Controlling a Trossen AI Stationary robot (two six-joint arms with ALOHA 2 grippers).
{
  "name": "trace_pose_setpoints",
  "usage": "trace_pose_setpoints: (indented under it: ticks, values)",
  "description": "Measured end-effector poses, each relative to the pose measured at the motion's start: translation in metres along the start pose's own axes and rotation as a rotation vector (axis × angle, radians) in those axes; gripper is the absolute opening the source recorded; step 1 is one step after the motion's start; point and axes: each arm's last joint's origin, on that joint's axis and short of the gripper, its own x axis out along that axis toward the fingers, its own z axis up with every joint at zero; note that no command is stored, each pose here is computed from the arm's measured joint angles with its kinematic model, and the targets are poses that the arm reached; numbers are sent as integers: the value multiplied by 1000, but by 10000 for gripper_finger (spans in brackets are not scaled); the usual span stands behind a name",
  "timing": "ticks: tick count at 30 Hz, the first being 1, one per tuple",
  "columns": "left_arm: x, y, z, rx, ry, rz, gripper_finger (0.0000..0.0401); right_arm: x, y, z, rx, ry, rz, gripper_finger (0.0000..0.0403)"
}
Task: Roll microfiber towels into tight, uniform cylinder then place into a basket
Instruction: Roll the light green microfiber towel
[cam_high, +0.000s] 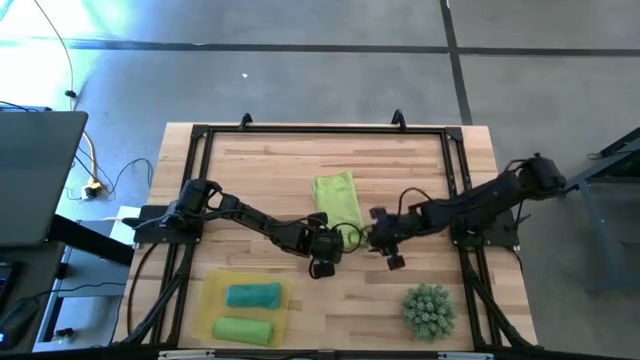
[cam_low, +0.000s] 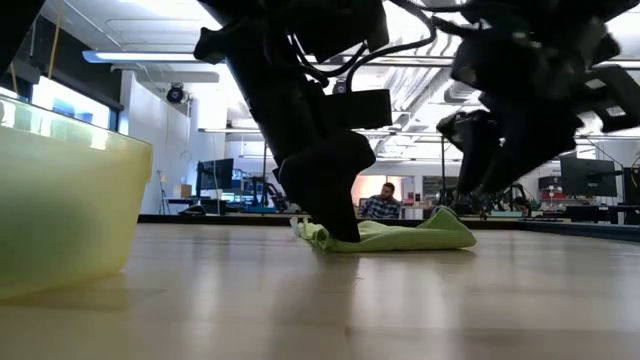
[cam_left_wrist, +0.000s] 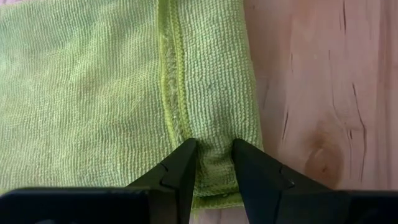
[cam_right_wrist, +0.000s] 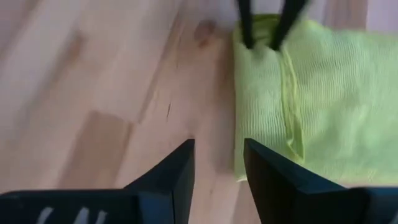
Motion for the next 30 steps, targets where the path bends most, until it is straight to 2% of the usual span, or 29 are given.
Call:
trace_pose_setpoints:
  ticks: [2,4,8,14,20,23,30]
  values:
    - [0,0,0,0,0,0,101,5,7,-1,-146,15,-34,130]
    - [0,-1,0,1,1,-1,101,13,12,-2,-237,31,-75,131]
    - [0,-1,-1,-6,2,-1,101,31,15,-3,-263,25,-107,141]
    - [0,-1,-1,-6,2,-2,101,50,13,-9,-312,71,-189,190]
    - [0,-1,-1,-6,3,-3,101,51,13,-9,-274,74,-223,215]
    - [0,-1,-1,-5,3,-4,101,51,13,-10,-274,77,-229,212]
    - [-2,-2,2,-12,3,-15,101,52,4,-13,-160,100,-236,192]
